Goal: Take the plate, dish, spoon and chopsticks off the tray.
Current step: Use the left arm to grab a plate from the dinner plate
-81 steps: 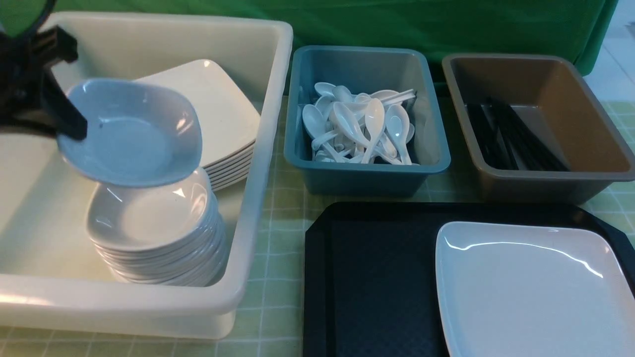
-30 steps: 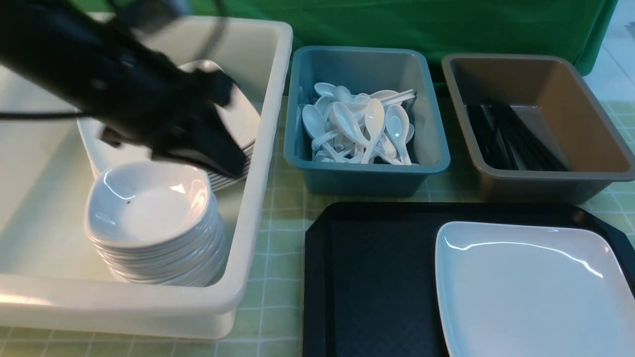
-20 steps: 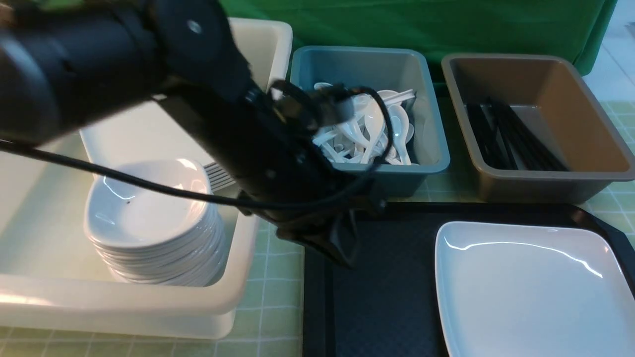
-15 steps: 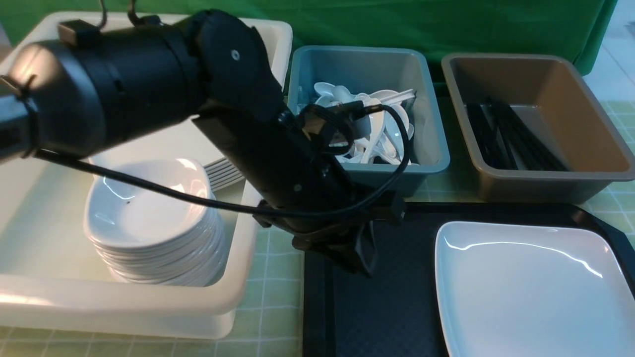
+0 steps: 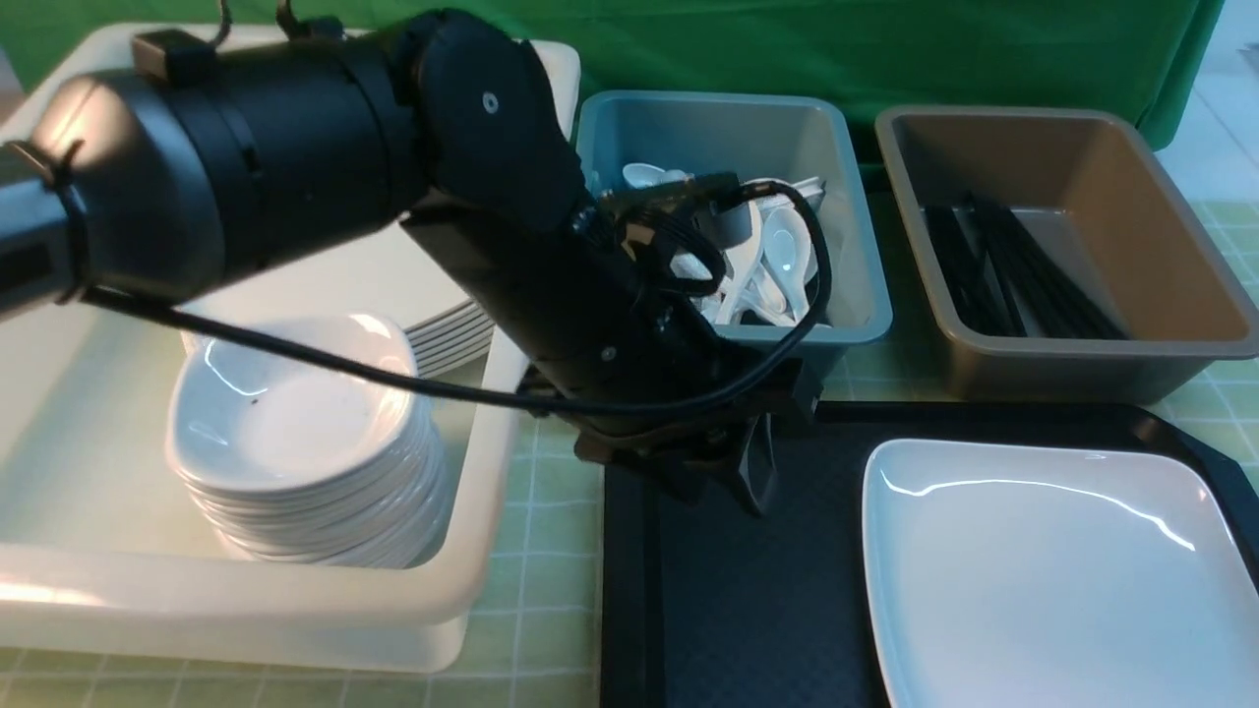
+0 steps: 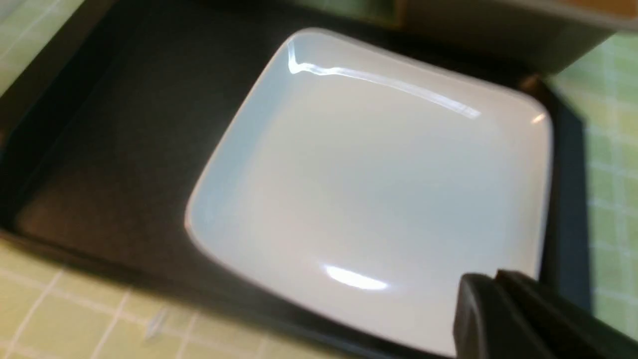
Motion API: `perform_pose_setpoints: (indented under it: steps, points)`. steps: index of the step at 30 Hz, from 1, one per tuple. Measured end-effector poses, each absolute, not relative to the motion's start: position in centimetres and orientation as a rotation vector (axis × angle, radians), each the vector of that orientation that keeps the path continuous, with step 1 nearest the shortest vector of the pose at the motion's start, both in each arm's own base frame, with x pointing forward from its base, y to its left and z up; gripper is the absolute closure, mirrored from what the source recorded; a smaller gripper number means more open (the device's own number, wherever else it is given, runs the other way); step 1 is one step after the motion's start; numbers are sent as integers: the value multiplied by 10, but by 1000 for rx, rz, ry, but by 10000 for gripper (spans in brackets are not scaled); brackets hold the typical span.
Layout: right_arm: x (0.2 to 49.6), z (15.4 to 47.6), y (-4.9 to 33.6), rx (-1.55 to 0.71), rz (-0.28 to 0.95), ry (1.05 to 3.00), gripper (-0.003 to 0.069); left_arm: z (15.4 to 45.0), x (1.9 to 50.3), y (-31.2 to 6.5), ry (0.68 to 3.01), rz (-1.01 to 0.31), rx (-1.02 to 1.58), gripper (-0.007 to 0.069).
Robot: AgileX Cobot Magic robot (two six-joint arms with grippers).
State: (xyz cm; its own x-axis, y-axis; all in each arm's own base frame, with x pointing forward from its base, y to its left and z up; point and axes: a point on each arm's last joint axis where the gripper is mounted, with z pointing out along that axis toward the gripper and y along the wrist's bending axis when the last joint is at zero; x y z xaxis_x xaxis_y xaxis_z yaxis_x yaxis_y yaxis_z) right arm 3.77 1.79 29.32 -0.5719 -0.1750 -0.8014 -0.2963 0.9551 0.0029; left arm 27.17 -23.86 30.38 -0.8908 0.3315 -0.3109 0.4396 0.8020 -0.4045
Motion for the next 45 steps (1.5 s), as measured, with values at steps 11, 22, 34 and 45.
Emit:
perform_pose_setpoints:
  steps: [11, 22, 34, 45]
  points:
    - [100, 266, 41, -412, 431, 2573, 651, 339, 285, -216, 2724, -411, 733, 612]
    - [123, 257, 43, -376, 423, 2593, 643, 300, 305, -253, 2719, -850, 598, 634]
    - [115, 253, 41, -437, 397, 2673, 628, 201, 316, -320, 2773, -855, 524, 445]
    - [92, 268, 37, -460, 361, 2553, 617, 150, 327, -332, 2829, -920, 372, 266]
